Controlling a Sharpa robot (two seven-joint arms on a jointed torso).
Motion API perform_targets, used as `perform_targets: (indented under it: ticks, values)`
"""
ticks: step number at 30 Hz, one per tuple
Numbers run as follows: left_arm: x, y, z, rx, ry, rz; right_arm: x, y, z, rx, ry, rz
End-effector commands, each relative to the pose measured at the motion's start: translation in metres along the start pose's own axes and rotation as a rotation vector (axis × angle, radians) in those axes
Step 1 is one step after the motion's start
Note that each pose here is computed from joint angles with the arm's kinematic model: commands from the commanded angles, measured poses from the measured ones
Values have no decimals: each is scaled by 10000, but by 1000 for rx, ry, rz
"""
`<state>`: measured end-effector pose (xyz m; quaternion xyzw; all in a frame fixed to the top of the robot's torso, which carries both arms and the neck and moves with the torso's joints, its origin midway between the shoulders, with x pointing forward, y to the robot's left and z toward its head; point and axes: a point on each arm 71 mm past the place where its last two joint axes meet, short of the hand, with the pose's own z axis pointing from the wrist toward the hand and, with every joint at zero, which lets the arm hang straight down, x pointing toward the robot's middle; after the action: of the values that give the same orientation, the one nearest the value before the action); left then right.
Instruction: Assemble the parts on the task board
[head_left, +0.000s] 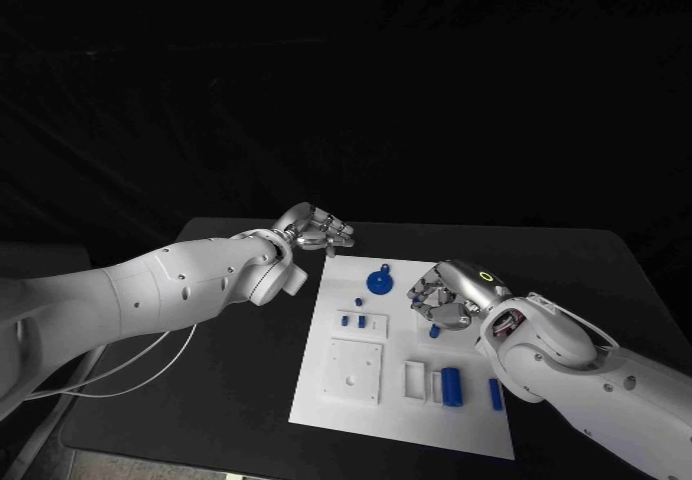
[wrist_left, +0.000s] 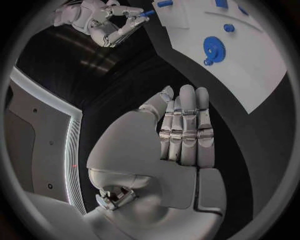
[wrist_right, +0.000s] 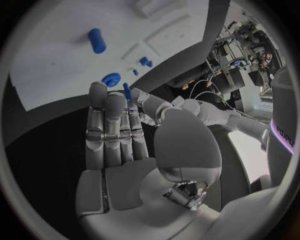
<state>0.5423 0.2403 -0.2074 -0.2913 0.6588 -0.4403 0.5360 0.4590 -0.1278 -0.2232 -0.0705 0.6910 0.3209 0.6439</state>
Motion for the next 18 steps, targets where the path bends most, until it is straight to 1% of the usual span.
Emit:
perform_targets:
  ticks: [1, 9, 13, 18]
  values:
    - [41, -3, 41, 7, -5, -35, 90, 132, -4, -45, 8, 73]
    - [123, -8, 110, 6, -5, -43, 393, 338, -36, -83, 49, 101]
    - [157, -22, 123, 7, -3, -46, 544, 400, -52, -92, 61, 91]
    - [198, -41, 126, 10, 5, -50, 668, 447, -63, -96, 66, 80]
